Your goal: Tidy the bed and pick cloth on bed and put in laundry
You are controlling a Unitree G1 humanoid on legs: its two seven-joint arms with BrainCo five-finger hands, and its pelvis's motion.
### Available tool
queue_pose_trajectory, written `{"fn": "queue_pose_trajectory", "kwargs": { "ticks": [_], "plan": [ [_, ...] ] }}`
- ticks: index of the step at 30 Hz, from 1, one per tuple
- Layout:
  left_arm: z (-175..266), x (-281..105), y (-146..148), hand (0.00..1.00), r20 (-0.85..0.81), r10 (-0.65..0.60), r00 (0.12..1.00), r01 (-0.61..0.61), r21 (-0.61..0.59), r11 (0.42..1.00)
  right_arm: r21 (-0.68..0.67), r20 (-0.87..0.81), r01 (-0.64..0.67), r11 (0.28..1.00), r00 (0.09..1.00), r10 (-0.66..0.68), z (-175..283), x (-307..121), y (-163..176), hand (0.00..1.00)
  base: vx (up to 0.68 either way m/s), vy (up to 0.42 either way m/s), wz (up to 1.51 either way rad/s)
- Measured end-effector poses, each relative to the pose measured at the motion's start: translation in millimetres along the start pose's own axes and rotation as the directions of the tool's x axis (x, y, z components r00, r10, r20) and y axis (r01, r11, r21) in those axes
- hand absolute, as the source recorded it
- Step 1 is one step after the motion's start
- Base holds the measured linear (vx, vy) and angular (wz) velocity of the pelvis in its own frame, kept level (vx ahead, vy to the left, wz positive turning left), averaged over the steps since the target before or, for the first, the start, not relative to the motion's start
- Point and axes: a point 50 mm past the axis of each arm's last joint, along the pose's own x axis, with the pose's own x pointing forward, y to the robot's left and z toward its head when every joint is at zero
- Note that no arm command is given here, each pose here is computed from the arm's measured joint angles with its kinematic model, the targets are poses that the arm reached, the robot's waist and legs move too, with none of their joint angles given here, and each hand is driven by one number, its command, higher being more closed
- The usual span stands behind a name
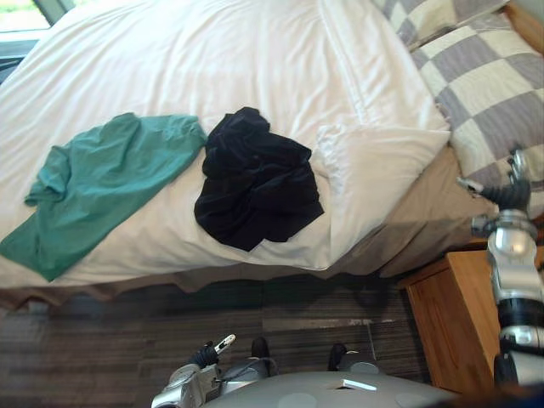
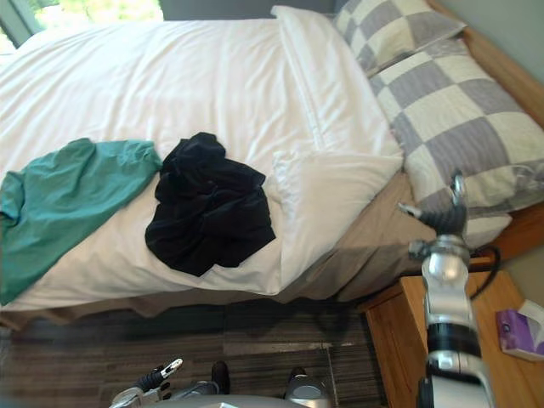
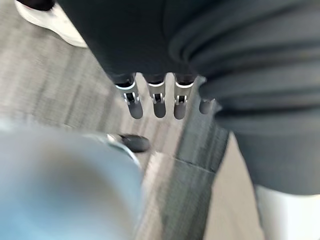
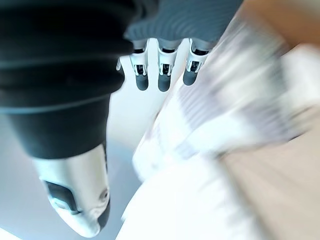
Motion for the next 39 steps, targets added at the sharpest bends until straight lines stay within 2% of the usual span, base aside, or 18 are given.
{"fn": "queue_pose_trajectory", "kwargs": {
  "ticks": [5, 10, 15, 18, 20, 21, 26, 30, 37, 39],
  "plan": [
    [-1, -1, 1, 0.0, 0.003, -0.01, 1.0, 0.01, -0.001, 1.0, -0.036, 0.184, -0.058, 0.998, 0.981, 0.063, 66, 39, 10, 0.0, -0.05, 0.002, 0.27],
    [19, 0, -9, 0.0, 0.073, -0.056, 0.996, 0.055, 0.008, 0.998, -0.07, 0.329, -0.033, 0.997, 0.943, 0.054, 127, 63, 0, 0.0, -0.08, 0.026, 0.07],
    [42, -1, -18, 0.0, 0.154, -0.09, 0.984, 0.09, 0.009, 0.996, -0.142, 0.351, -0.023, 0.99, 0.934, 0.073, 156, 76, -11, 0.0, -0.06, 0.025, 0.18],
    [50, 0, -23, 0.0, 0.168, -0.106, 0.98, 0.101, 0.037, 0.994, -0.177, 0.31, -0.039, 0.984, 0.946, 0.093, 163, 84, -10, 0.0, -0.03, 0.008, 0.17],
    [62, 1, -33, 0.0, 0.181, -0.132, 0.974, 0.121, 0.071, 0.99, -0.25, 0.268, -0.024, 0.968, 0.959, 0.093, 165, 90, -21, 0.0, -0.03, -0.008, 0.25],
    [66, 1, -36, 0.0, 0.183, -0.141, 0.973, 0.128, 0.083, 0.988, -0.273, 0.237, -0.016, 0.962, 0.968, 0.084, 163, 93, -27, 1.0, -0.03, -0.006, 0.32],
    [66, 1, -43, 0.0, 0.169, -0.16, 0.973, 0.135, 0.149, 0.98, -0.293, 0.175, 0.003, 0.956, 0.983, 0.05, 160, 99, -47, 1.0, 0.0, 0.008, 0.13],
    [69, 1, -42, 0.0, 0.183, -0.162, 0.97, 0.134, 0.158, 0.978, -0.293, 0.165, 0.052, 0.955, 0.986, -0.003, 163, 102, -68, 1.0, 0.03, -0.006, 0.08],
    [70, 0, -46, 0.0, 0.197, -0.209, 0.958, 0.157, 0.248, 0.956, -0.277, 0.101, 0.008, 0.961, 0.995, 0.021, 140, 101, -67, 1.0, 0.03, -0.05, 0.02],
    [70, 0, -46, 0.0, 0.198, -0.209, 0.958, 0.154, 0.262, 0.953, -0.235, 0.079, -0.016, 0.972, 0.996, 0.035, 128, 99, -63, 1.0, 0.02, -0.059, -0.12]
  ]
}}
